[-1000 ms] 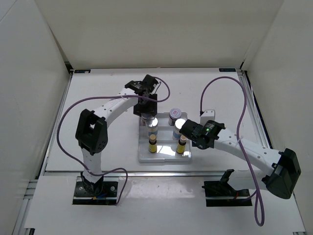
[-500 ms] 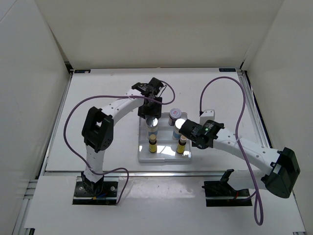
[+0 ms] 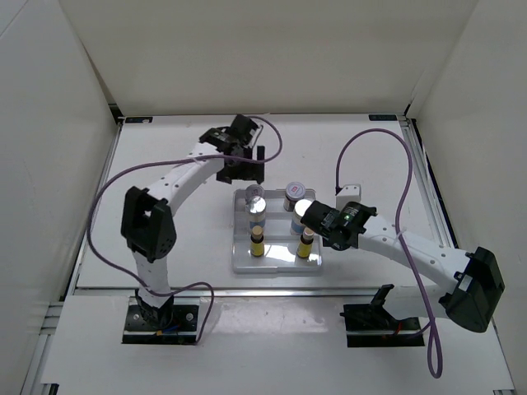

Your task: Organize the condiment bottles

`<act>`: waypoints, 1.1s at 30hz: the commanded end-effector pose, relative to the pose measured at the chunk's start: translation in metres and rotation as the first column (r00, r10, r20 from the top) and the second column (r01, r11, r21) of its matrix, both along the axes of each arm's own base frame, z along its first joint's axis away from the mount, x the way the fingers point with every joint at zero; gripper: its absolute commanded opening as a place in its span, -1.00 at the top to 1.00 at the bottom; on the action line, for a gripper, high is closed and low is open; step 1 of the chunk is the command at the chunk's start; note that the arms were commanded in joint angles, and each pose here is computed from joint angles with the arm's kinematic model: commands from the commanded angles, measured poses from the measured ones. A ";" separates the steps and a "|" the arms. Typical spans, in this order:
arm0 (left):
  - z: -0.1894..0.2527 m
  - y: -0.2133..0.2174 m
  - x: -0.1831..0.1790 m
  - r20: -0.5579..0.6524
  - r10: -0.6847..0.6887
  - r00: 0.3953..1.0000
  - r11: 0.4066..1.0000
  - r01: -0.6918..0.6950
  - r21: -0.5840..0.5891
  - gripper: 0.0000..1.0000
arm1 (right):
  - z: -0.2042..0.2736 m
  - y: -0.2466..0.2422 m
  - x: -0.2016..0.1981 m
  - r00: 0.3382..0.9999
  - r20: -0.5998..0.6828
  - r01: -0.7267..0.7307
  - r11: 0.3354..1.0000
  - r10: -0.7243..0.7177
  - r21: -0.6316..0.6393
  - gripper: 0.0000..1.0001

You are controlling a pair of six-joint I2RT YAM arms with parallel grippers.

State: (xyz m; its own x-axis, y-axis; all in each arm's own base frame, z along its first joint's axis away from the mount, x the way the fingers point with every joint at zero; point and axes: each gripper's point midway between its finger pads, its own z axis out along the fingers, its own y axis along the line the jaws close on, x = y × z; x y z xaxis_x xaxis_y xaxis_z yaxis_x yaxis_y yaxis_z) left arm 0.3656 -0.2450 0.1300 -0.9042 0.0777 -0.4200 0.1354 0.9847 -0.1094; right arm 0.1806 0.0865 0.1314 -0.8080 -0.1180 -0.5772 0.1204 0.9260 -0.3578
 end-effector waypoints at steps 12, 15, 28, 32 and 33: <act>0.097 0.217 -0.087 0.490 0.265 0.830 0.916 -0.376 0.142 -1.00 | 0.007 0.000 0.002 0.999 0.037 0.016 0.999 -0.015 -0.028 -1.00; 0.100 0.222 -0.093 0.524 0.290 0.801 0.909 -0.402 0.113 -1.00 | 0.007 0.000 0.002 0.999 0.041 0.023 0.999 -0.022 -0.022 -1.00; 0.125 0.251 -0.096 0.620 0.386 0.683 0.829 -0.552 0.092 -1.00 | 0.014 -0.012 -0.001 0.993 0.085 0.083 0.996 -0.081 -0.028 -1.00; 0.127 0.253 -0.098 0.628 0.390 0.673 0.824 -0.559 0.088 -1.00 | 0.014 -0.012 -0.001 0.993 0.085 0.083 0.996 -0.081 -0.028 -1.00; 0.127 0.253 -0.098 0.628 0.390 0.673 0.824 -0.559 0.088 -1.00 | 0.016 -0.013 -0.001 0.994 0.086 0.076 0.997 -0.074 -0.026 -1.00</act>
